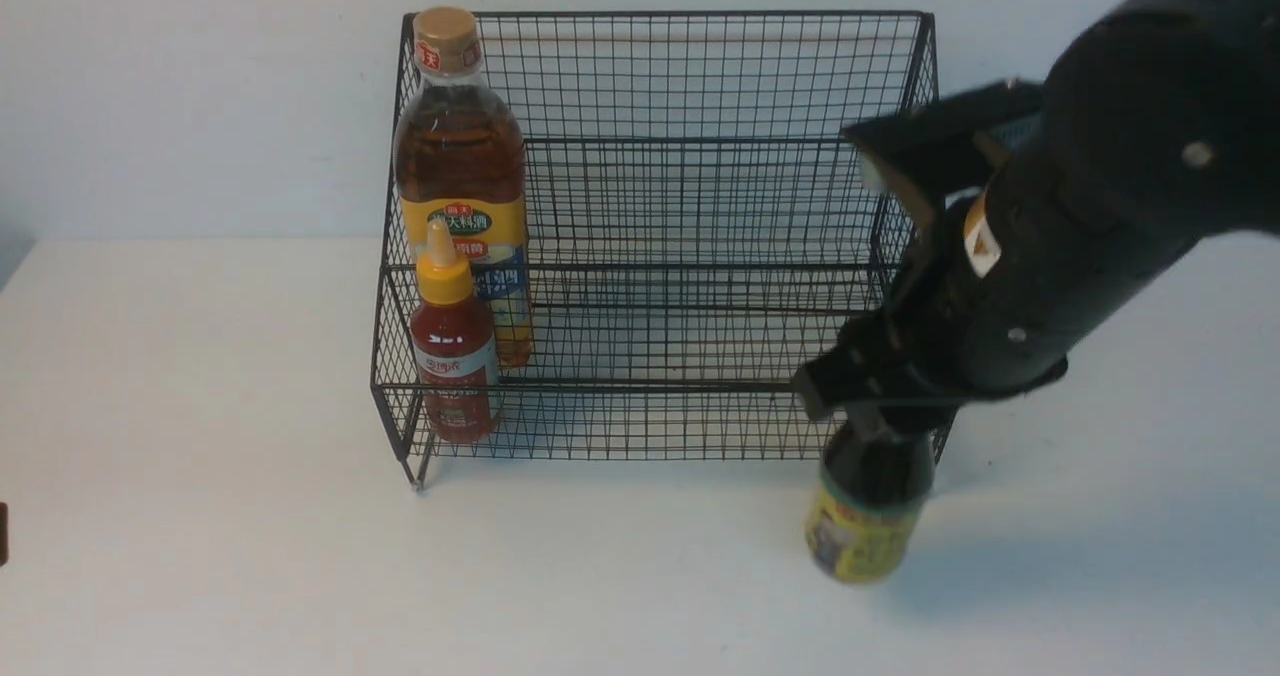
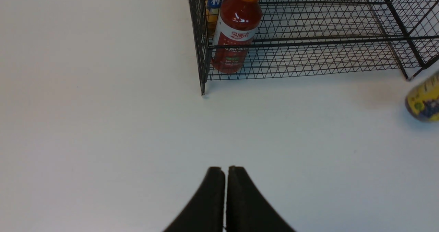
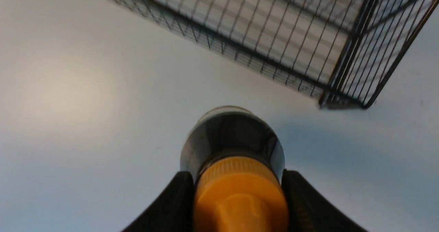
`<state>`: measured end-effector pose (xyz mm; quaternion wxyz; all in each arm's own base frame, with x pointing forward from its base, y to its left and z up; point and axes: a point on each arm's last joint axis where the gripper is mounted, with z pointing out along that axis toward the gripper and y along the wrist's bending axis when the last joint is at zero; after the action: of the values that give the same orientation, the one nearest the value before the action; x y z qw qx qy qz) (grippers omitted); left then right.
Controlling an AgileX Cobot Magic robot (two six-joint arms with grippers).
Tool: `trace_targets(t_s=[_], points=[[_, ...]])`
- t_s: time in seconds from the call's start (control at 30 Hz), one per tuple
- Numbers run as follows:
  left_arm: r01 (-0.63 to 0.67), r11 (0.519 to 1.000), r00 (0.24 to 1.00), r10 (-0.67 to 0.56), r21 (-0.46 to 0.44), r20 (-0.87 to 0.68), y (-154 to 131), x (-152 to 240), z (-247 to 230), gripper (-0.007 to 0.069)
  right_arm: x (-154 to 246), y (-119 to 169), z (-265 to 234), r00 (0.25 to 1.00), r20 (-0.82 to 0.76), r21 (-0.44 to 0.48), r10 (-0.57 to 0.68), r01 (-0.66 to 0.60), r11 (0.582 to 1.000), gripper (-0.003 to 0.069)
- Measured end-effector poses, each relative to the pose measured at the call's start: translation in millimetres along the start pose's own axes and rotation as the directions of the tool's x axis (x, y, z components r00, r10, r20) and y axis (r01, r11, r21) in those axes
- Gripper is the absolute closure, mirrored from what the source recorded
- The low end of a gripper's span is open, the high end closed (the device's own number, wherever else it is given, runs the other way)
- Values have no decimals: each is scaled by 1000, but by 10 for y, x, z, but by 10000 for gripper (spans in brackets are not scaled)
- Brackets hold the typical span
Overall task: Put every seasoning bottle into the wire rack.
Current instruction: Use the right arm to put the condiment bottle back on the shelf
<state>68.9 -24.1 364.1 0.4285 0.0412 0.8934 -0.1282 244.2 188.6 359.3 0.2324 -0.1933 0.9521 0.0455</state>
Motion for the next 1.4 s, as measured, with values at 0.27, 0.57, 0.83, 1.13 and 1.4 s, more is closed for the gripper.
trace_targets(t_s=[0.27,0.57,0.83,1.13,1.4], points=[[12,999,1000,-12,44,-5,-40,4,-1,630,-248,-96,-397,989,143,-19,37,-35,999,361],[11,999,1000,-11,46,1,-42,-2,-1,630,-339,-497,-246,986,114,81,125,-134,988,361],[-12,999,1000,11,49,29,-45,-26,-1,630,-455,-557,28,987,97,103,131,-141,985,361],[-22,999,999,21,49,29,-44,-24,1,630,-587,-555,203,983,152,114,103,-121,986,361],[-27,998,999,26,49,29,-44,-24,1,630,-599,-547,505,991,90,138,95,-107,985,361]])
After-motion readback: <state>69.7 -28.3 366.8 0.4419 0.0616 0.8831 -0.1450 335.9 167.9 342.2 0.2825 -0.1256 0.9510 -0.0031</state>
